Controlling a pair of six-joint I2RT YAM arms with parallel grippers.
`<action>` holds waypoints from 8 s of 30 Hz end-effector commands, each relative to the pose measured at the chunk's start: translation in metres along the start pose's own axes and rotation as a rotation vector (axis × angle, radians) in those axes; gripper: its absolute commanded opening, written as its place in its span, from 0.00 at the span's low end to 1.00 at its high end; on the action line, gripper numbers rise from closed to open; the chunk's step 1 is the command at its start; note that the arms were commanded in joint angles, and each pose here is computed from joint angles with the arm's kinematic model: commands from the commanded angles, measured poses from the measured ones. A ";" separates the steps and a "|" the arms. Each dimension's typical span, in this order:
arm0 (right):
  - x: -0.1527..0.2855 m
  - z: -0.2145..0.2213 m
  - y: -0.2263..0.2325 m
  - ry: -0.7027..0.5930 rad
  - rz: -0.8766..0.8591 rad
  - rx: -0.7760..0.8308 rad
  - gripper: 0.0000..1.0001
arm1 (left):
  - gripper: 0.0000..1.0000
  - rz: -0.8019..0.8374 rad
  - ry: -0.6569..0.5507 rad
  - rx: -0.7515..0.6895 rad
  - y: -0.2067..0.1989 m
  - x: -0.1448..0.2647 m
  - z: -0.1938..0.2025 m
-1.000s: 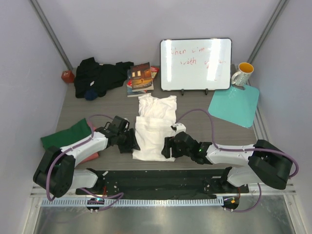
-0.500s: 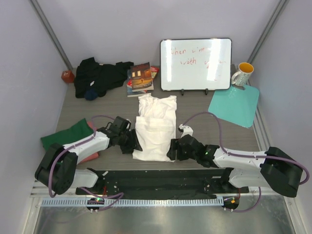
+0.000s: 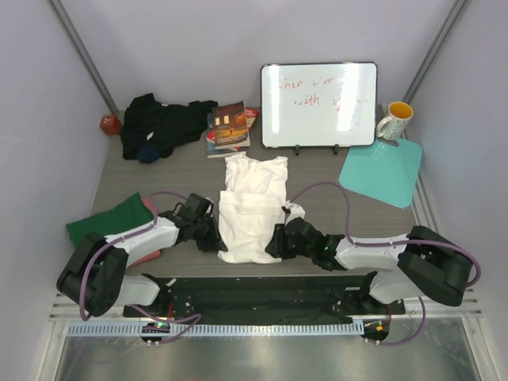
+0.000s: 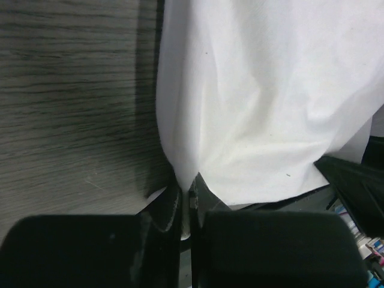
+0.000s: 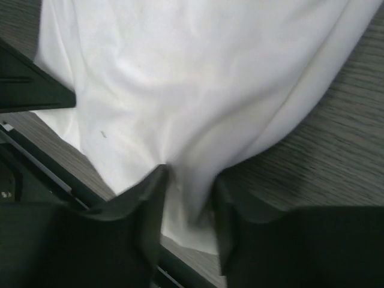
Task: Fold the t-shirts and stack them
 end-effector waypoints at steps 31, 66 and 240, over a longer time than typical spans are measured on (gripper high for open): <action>0.066 -0.082 0.045 -0.185 0.091 0.163 0.01 | 0.00 0.053 -0.230 -0.155 -0.100 0.077 -0.086; 0.001 -0.224 -0.019 -0.228 0.402 0.196 0.01 | 0.00 -0.092 -0.305 -0.162 -0.153 0.011 -0.245; -0.066 -0.102 -0.050 0.046 0.471 0.305 0.01 | 0.00 -0.447 -0.234 -0.253 -0.039 -0.035 -0.124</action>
Point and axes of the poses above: each gripper's point midway between its finger pads, its own x axis back along the fingers, its own y axis along the line the jaws close on, z = x × y, the point moved 7 cm from there along x, back along the fingers, and after that the axes turned 1 degree about -x, right-handed, at the moved point
